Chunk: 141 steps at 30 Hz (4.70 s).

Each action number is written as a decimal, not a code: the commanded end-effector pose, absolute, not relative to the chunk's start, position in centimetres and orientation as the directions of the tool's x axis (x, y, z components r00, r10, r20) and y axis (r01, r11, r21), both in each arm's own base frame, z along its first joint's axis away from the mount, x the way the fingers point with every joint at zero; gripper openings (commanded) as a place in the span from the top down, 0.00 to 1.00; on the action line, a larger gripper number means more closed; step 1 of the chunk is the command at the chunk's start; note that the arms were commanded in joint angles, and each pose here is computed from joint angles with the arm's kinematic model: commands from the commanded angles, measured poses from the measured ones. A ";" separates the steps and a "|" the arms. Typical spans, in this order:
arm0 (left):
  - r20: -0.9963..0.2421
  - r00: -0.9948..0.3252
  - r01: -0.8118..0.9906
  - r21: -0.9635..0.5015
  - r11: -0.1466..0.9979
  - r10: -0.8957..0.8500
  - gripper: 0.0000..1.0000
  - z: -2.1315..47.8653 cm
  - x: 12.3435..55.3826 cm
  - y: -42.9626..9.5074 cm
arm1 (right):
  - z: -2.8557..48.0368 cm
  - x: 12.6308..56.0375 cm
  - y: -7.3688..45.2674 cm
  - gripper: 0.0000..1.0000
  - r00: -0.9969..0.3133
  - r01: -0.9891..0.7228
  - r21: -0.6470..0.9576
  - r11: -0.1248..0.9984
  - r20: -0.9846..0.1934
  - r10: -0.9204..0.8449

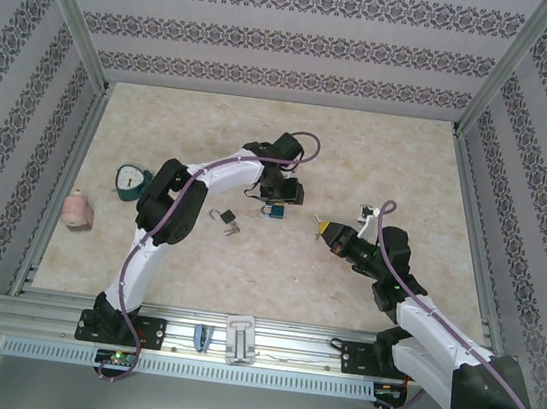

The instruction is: Unlock with the key

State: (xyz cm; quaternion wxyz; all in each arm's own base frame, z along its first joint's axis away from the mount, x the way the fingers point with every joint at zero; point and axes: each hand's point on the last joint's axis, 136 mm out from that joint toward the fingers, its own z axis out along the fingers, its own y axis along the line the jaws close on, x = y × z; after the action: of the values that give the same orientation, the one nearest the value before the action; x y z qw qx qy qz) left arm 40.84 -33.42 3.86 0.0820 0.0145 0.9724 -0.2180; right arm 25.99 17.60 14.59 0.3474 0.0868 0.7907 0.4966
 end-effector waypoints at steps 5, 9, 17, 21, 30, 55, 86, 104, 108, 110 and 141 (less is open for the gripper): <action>-0.128 -0.989 0.113 -0.382 0.917 0.069 0.61 3.7 39.1 -33.7 | 14.9 26.1 17.0 1.00 -0.717 -0.214 0.848 0.484 -0.473 0.512; -0.117 -0.989 0.129 -0.382 0.915 0.091 0.63 3.8 38.4 -33.9 | 14.7 26.1 16.9 1.00 -0.717 -0.208 0.849 0.485 -0.470 0.515; -0.090 -0.991 0.126 -0.357 0.925 0.101 0.66 3.7 37.1 -33.1 | 14.6 26.2 16.8 1.00 -0.716 -0.204 0.851 0.485 -0.467 0.519; -0.120 -0.988 0.130 -0.357 0.925 0.092 0.65 4.9 36.9 -32.7 | 14.4 26.2 16.8 1.00 -0.719 -0.197 0.851 0.486 -0.463 0.519; -0.211 -0.977 0.084 -0.340 0.937 0.011 0.58 7.9 37.5 -31.5 | 14.5 26.4 16.8 1.00 -0.717 -0.197 0.853 0.483 -0.462 0.522; -0.057 -0.890 -0.440 -0.154 0.885 -0.452 0.43 4.3 36.7 -28.1 | 14.1 26.0 16.4 1.00 -0.706 -0.197 0.851 0.488 -0.468 0.531; 0.056 -0.929 -0.371 -0.157 0.915 -0.367 0.59 -1.2 36.0 -30.6 | 13.6 26.1 16.1 1.00 -0.702 -0.175 0.850 0.498 -0.462 0.542; -0.153 -0.898 -0.346 -0.334 0.877 -0.412 0.59 8.1 36.4 -27.5 | 12.7 25.7 20.4 1.00 -0.746 -0.257 0.794 0.551 -0.526 0.408; -0.179 -0.888 -0.335 -0.380 0.862 -0.423 0.59 10.3 36.2 -27.4 | 12.8 25.9 21.2 1.00 -0.746 -0.273 0.788 0.552 -0.536 0.396; -0.188 -0.885 -0.325 -0.403 0.855 -0.425 0.59 11.3 36.3 -27.6 | 12.9 26.0 21.5 1.00 -0.745 -0.282 0.787 0.548 -0.540 0.392; -0.167 -0.867 -0.308 -0.562 0.768 -0.470 0.60 15.4 36.4 -29.2 | 13.8 28.6 25.5 1.00 -0.695 -0.319 0.850 0.420 -0.511 0.506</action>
State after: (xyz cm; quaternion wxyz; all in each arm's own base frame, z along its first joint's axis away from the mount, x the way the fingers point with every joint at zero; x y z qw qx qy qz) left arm 35.94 -29.11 13.94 0.1380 -0.2012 0.9384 -0.2449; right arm 27.77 25.05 11.40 0.3480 0.0607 0.7823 0.5130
